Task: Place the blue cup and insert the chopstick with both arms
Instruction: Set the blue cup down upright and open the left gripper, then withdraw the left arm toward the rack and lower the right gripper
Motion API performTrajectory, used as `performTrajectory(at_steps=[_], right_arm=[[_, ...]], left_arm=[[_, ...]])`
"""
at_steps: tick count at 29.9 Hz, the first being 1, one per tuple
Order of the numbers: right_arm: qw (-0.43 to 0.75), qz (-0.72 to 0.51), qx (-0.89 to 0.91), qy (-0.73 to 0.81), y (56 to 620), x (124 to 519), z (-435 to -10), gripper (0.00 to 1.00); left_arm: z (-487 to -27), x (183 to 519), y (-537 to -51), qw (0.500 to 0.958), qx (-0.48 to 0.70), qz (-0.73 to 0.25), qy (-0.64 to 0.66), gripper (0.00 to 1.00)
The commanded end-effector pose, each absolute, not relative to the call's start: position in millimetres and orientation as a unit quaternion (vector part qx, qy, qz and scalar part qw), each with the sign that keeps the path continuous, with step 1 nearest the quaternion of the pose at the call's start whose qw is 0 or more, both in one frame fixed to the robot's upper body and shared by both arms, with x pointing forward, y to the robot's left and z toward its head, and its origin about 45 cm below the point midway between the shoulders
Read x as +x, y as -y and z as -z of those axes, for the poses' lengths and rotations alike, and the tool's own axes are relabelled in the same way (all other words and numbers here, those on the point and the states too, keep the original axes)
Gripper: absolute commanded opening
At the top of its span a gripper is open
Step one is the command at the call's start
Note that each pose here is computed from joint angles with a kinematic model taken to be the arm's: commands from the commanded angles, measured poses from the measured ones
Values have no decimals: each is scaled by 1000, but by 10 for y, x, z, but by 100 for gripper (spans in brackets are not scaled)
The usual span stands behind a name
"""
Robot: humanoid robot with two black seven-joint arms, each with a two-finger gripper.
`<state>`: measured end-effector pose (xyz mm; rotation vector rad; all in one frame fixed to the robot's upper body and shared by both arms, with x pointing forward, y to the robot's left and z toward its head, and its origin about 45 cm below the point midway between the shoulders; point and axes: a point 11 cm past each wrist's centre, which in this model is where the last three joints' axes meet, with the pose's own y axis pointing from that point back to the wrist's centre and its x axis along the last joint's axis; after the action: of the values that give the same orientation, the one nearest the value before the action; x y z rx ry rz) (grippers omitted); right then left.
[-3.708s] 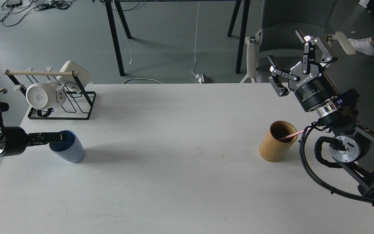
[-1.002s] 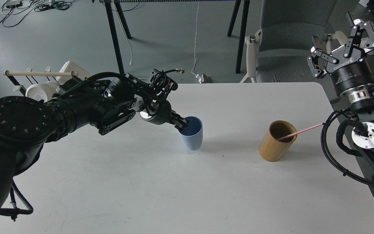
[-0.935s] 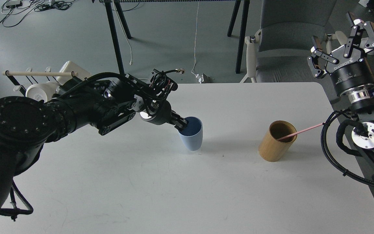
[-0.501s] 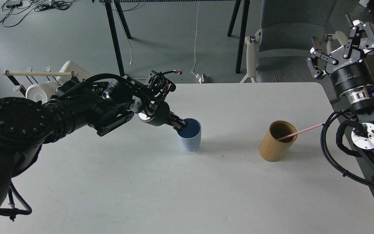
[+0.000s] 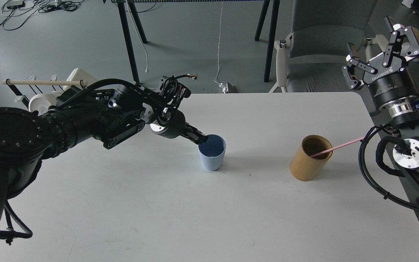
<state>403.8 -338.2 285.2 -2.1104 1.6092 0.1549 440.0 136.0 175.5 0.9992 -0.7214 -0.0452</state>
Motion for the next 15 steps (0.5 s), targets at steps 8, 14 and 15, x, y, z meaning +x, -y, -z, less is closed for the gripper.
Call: performTrajectory(at_steps=[8,14,15], right_arm=[[34,267,-797,-541,3384,4024,-3593,91],[-85,421,-721,-543,3703,3763,-3862,91],[-108,445,-701,-548,3783,3714,-3844,91]], left_arm=[[-2120,4608,-2277,907,286,-254,176,88],[-2227,4379,-2486,927,104,-350,81,91],[-2287,4328,-2484,928,70,-358,72,91]])
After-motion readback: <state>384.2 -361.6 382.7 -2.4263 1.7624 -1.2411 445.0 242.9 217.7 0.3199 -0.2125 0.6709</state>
